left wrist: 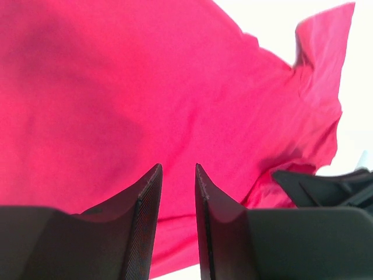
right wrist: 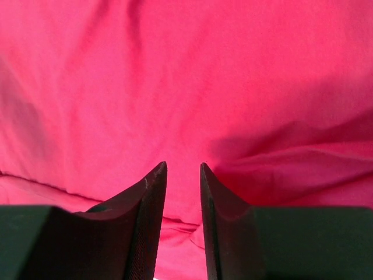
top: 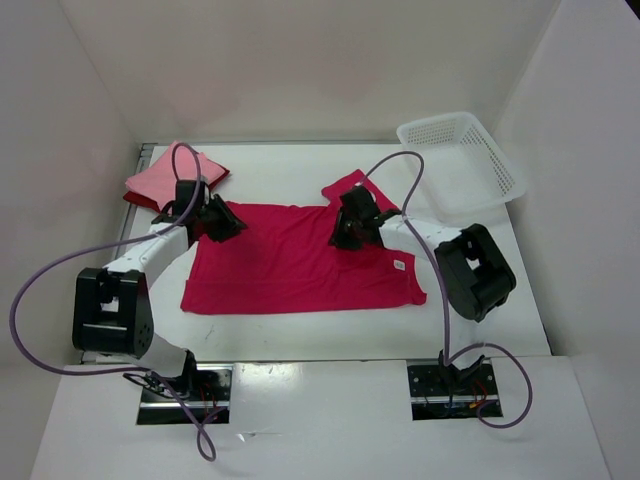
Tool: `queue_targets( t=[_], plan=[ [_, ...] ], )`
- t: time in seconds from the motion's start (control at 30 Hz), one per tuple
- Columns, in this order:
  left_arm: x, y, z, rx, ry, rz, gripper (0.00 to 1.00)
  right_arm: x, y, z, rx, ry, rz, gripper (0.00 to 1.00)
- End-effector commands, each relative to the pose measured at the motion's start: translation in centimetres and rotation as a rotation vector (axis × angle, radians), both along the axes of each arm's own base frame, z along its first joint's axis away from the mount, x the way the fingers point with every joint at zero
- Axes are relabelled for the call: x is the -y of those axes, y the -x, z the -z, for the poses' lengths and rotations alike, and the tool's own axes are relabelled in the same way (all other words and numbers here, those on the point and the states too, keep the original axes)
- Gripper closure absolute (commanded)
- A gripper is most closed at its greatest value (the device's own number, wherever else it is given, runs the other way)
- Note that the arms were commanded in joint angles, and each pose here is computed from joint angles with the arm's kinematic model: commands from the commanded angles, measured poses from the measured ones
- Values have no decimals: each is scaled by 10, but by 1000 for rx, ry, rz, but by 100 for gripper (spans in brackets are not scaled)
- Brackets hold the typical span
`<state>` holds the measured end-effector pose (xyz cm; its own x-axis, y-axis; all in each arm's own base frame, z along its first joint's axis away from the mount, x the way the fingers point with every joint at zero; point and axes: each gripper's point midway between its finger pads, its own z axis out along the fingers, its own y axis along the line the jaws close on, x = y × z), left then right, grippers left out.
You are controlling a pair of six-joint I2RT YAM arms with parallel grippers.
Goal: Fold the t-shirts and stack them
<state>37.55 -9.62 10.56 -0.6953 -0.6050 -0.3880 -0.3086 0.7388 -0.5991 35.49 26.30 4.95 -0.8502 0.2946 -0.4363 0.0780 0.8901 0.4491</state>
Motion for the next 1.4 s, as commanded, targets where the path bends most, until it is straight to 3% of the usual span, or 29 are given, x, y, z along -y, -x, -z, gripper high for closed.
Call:
queue_targets(
  t=[0.0, 0.23, 0.33, 0.37, 0.5, 0.73, 1.07, 1.37],
  plan=[
    [-19, -18, -7, 35, -32, -35, 64, -9, -24, -22, 87, -6, -12, 65],
    [-44, -35, -16, 66, -76, -76, 64, 10, -15, -82, 194, 6, -4, 64],
    [-44, -37, -11, 54, -82, -69, 64, 24, 5, -67, 136, 43, 7, 78],
    [-42, -37, -6, 42, -76, -62, 64, 34, 19, -47, 91, 69, 20, 89],
    [-41, -36, -5, 46, -73, -47, 64, 59, 47, -20, 28, 105, 59, 100],
    [-33, -25, -1, 45, -41, -16, 62, 95, 49, 15, -71, 161, 154, 100],
    [-28, -2, 3, 41, -27, 9, 61, 84, 14, 42, -92, 194, 158, 100],
    [-26, 1, 2, 39, -12, 11, 61, 51, -35, 15, 4, 108, 126, 100]
  ],
)
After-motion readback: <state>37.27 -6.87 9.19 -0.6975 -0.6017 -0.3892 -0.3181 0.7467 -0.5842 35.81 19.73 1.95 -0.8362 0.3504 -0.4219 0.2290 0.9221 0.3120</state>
